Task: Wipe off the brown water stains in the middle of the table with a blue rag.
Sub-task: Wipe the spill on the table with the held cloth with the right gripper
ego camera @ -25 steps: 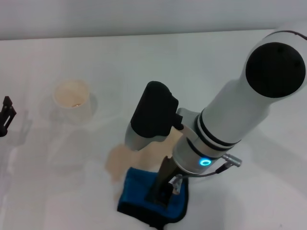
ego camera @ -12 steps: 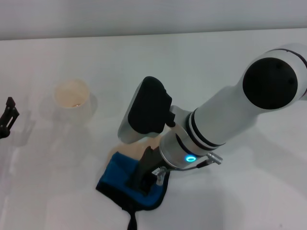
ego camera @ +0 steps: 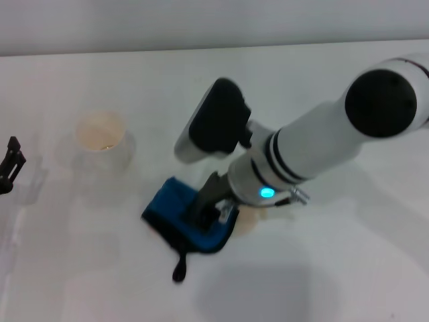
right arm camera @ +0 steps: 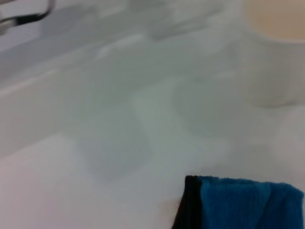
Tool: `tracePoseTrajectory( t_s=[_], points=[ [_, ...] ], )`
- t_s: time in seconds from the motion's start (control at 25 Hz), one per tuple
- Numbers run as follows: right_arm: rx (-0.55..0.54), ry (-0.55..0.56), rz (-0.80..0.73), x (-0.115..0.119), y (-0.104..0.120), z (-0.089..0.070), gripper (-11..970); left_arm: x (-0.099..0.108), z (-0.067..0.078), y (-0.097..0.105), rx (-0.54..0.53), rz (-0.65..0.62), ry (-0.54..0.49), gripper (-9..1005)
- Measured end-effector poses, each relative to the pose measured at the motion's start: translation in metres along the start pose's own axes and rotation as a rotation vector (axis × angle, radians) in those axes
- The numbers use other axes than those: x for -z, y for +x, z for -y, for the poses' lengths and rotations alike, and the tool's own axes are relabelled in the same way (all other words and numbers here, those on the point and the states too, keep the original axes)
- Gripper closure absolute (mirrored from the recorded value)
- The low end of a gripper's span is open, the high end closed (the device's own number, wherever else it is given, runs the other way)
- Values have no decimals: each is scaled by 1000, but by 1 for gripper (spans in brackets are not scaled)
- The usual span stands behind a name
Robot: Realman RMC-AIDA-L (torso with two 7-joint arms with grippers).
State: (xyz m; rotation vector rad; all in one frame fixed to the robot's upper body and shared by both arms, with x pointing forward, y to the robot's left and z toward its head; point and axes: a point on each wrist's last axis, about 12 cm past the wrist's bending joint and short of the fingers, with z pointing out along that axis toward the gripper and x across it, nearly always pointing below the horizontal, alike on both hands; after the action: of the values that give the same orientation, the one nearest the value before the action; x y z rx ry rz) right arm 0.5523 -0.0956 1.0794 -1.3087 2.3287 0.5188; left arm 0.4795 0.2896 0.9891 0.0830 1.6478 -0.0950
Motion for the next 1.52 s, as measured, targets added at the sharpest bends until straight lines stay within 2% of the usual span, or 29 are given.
tracePoseTrajectory(
  t_s=[0.12,0.32,0.48,0.52,0.56,0.8,1.0,1.16,1.52],
  points=[
    [-61,59,22,2,-1,23,895,0,0,0,1,1,-1,103],
    [-83,76,29,1,-3,30,895,0,0,0,2,-2,-3,103],
    [-64,38,49,-5,-9,18,896,0,-1,0,2,-3,-5,103],
    [-51,0,61,-8,-13,8,896,0,-1,0,3,-2,-7,103],
    [-51,0,61,-8,-13,8,896,0,-1,0,3,-2,-7,103],
    [1,-122,58,-17,-12,-18,897,0,-1,0,2,-2,-8,103],
    [20,-175,72,-18,-10,-25,897,0,-2,0,2,-3,-10,103],
    [4,-131,122,-20,-7,-19,898,-1,-2,0,1,-1,-9,103],
    [-80,-13,152,-23,9,8,899,-2,-2,-1,1,1,-9,103]
  ],
)
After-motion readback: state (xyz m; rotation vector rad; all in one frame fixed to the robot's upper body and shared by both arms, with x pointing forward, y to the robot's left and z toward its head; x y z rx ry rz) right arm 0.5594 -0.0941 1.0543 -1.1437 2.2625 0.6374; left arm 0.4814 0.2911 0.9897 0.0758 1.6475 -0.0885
